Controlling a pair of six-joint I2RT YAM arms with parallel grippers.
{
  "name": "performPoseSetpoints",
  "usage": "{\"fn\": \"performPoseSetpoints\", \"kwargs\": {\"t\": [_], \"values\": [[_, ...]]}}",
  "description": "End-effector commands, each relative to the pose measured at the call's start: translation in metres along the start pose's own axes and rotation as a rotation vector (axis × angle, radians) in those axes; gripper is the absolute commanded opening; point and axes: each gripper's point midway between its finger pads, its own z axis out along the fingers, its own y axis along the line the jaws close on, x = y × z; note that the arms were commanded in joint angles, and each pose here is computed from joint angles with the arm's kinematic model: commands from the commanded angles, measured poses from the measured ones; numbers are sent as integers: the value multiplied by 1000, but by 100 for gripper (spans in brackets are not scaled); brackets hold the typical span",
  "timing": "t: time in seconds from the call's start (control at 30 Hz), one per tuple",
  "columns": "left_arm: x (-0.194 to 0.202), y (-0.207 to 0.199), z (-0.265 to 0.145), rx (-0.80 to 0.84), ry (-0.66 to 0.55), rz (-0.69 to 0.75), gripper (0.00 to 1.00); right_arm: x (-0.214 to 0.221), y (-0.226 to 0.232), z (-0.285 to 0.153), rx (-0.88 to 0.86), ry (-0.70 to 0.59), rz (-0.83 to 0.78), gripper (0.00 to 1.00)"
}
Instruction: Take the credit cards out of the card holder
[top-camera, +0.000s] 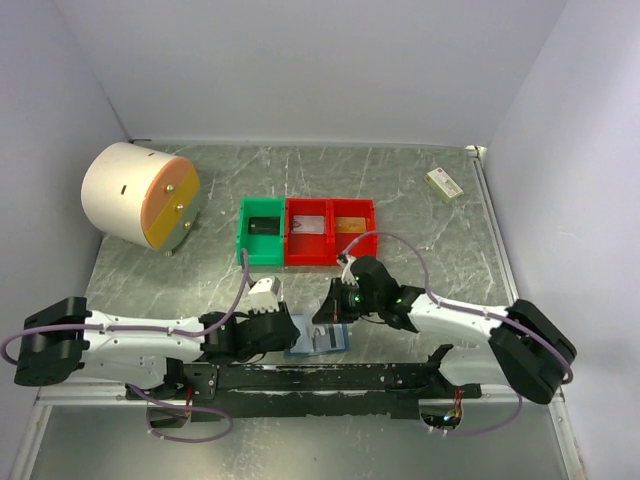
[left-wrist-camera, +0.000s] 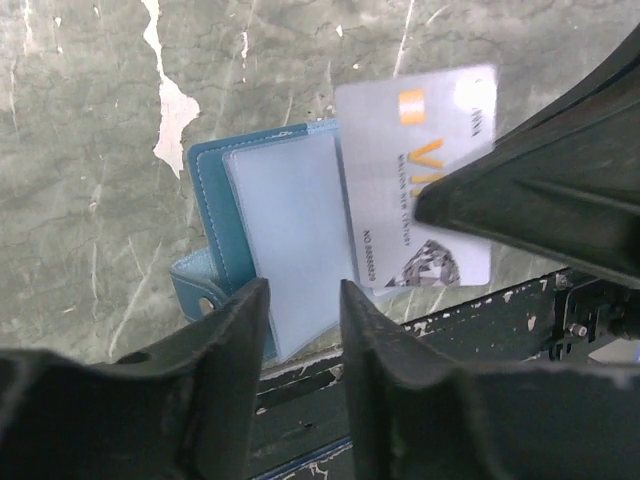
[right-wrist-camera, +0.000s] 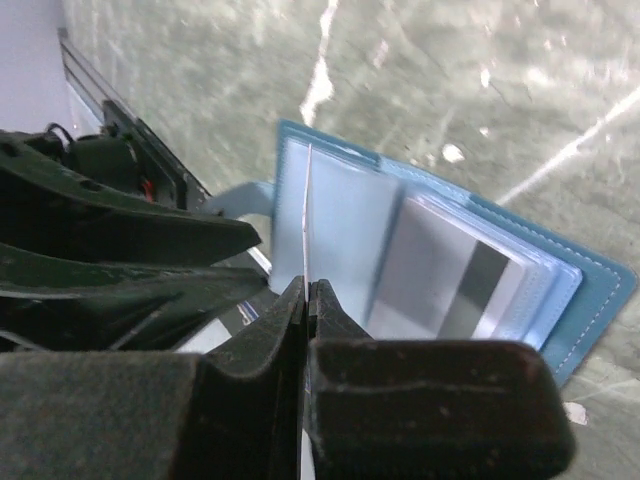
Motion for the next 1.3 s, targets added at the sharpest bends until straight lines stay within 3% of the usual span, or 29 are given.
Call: {"fn": "performPoseSetpoints", "kwargs": {"t": [0.0, 0.17, 0.47, 0.53, 0.57, 0.63, 0.8, 1.0, 1.1, 1.27], "values": [[-21, -15, -11, 36, -55, 31, 50, -25, 15, -15, 30, -89, -93, 0], [-46, -10, -15, 24, -51, 32, 60, -54, 19, -32, 107, -210, -139, 0], [-122, 23, -24, -49, -78, 11, 75, -143, 38, -101, 279, -622, -355, 0], [-140, 28, -30, -44, -92, 7, 85, -159, 42, -114, 321, -671, -396, 0], [-149, 29, -33, -38, -103, 8, 94, -167, 42, -119, 345, -677, -416, 0], [-165, 38, -35, -49, -102, 10, 100, -183, 38, -123, 370, -656, -435, 0], [-194, 58, -35, -64, -70, 26, 100, -222, 26, -123, 217, -565, -378, 0], [-207, 60, -35, -32, -69, 136, 99, -244, 35, -103, 150, -508, -502, 0], [-210, 64, -42, -50, -78, 187, 99, -256, 44, -94, 169, -503, -624, 0], [-222, 75, -50, -105, -144, 242, 100, -257, 61, -67, 342, -499, -1005, 0]]}}
